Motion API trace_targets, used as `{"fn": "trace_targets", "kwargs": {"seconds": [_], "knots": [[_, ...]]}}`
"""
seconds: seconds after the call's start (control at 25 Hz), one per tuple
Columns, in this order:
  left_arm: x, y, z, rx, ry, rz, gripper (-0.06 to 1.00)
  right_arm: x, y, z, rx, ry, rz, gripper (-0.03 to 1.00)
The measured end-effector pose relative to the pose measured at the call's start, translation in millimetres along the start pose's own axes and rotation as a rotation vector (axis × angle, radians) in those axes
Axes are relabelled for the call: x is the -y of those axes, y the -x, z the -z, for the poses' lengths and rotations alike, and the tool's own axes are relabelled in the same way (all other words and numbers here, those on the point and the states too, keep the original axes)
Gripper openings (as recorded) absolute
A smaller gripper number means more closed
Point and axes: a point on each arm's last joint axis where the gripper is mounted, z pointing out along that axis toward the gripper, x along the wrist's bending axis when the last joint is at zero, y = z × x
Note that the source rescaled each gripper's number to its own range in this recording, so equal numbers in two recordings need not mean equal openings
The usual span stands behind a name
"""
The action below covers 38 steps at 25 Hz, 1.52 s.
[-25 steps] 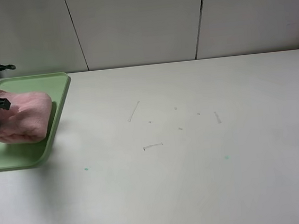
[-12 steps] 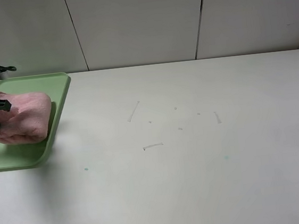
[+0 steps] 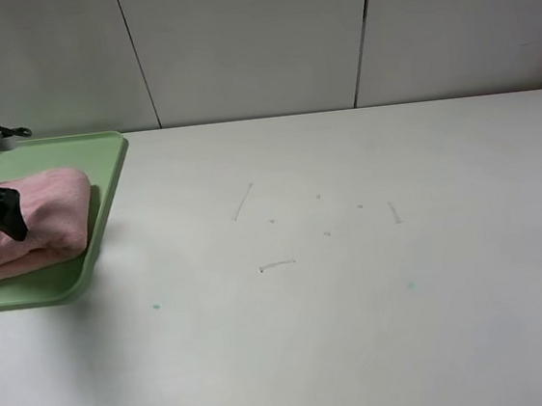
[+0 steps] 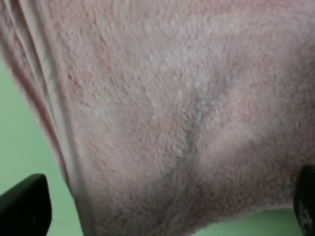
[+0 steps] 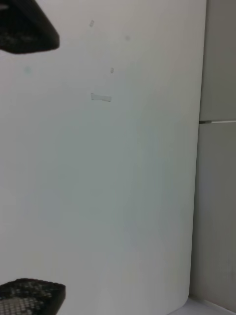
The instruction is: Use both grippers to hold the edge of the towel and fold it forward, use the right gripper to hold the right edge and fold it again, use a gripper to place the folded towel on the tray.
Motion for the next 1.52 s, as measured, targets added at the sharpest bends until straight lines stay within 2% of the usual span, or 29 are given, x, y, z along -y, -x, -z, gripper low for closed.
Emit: {"fn": "trace_targets", "kwargs": {"seconds": [0.32,0.6,0.8,1.04,1.32,1.52], "knots": [[2.3,0.2,5.5,0.001,-0.012,0.002,1.00,0.0,0.0,0.0,0.000,0.000,0.000,1.00],[5.0,-0.8,32.3,-0.015,0.042,0.010,1.00,0.0,0.0,0.0,0.000,0.000,0.000,1.00],[12.9,-0.1,51.4,-0.016,0.032,0.015,1.00,0.0,0.0,0.0,0.000,0.000,0.000,1.00],[24.8,5.1,82.1,0.018,0.051,0.051,1.00,0.0,0.0,0.0,0.000,0.000,0.000,1.00],[47.7,14.2,109.6,0.070,0.028,0.078,1.00,0.0,0.0,0.0,0.000,0.000,0.000,1.00],[73.9,24.5,126.4,0.092,0.103,0.101,1.00,0.0,0.0,0.0,0.000,0.000,0.000,1.00]]}}
